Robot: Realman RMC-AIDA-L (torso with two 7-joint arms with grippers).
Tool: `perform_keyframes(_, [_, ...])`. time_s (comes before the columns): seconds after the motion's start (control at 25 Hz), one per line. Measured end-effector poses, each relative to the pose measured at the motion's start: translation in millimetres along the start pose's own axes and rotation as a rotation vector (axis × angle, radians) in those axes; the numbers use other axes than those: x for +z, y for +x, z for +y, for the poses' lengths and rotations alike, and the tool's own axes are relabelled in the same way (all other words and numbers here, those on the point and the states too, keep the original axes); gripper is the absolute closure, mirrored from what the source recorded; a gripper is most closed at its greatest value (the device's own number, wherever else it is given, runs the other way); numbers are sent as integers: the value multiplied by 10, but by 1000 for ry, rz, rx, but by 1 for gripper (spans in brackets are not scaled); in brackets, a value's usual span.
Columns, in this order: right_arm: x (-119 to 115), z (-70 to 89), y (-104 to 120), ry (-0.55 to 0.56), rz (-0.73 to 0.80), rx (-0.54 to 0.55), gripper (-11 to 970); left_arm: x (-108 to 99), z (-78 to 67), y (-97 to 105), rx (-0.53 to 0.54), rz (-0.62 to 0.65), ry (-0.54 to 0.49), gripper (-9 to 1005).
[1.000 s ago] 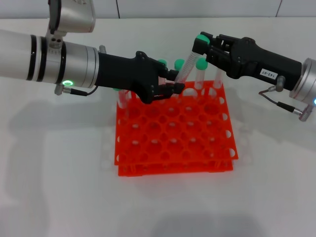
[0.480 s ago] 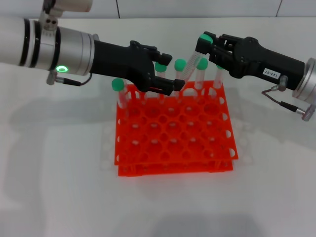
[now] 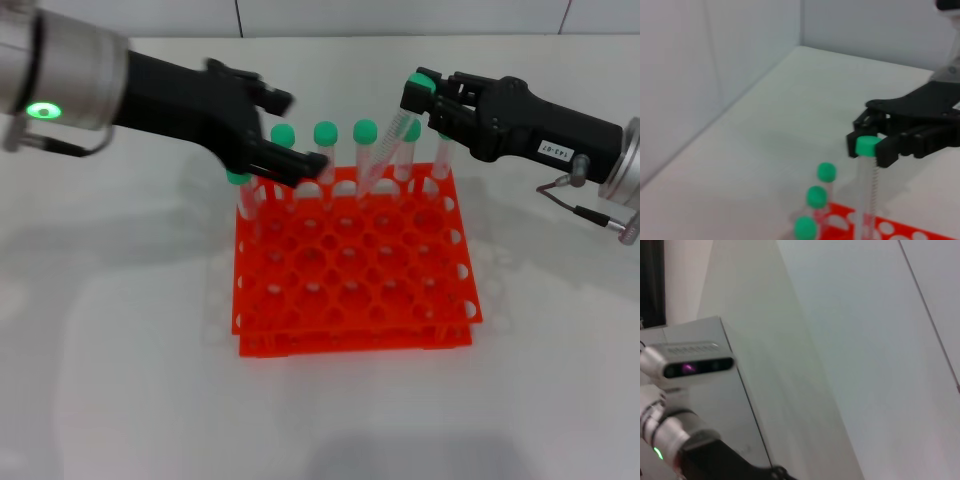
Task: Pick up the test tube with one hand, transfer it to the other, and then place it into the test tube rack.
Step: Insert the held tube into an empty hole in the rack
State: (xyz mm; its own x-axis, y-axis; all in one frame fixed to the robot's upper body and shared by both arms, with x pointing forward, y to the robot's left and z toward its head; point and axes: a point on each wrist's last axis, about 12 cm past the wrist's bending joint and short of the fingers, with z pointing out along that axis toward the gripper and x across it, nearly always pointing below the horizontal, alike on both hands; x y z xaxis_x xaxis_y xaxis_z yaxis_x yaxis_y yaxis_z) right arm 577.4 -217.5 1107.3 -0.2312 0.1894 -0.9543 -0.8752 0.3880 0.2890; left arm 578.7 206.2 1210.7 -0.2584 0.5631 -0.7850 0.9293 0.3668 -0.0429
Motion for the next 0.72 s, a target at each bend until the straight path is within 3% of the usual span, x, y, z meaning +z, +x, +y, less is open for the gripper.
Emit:
perform_keyframes(0.28, [-9,-6,-27,-16,30,-29,670,-398,-189,164,-24,-43,-133,121])
perform_keyframes(0.72, [47,-42,-136,-47,99,-81,660,-530,-342,790,-100,-182,-194,122])
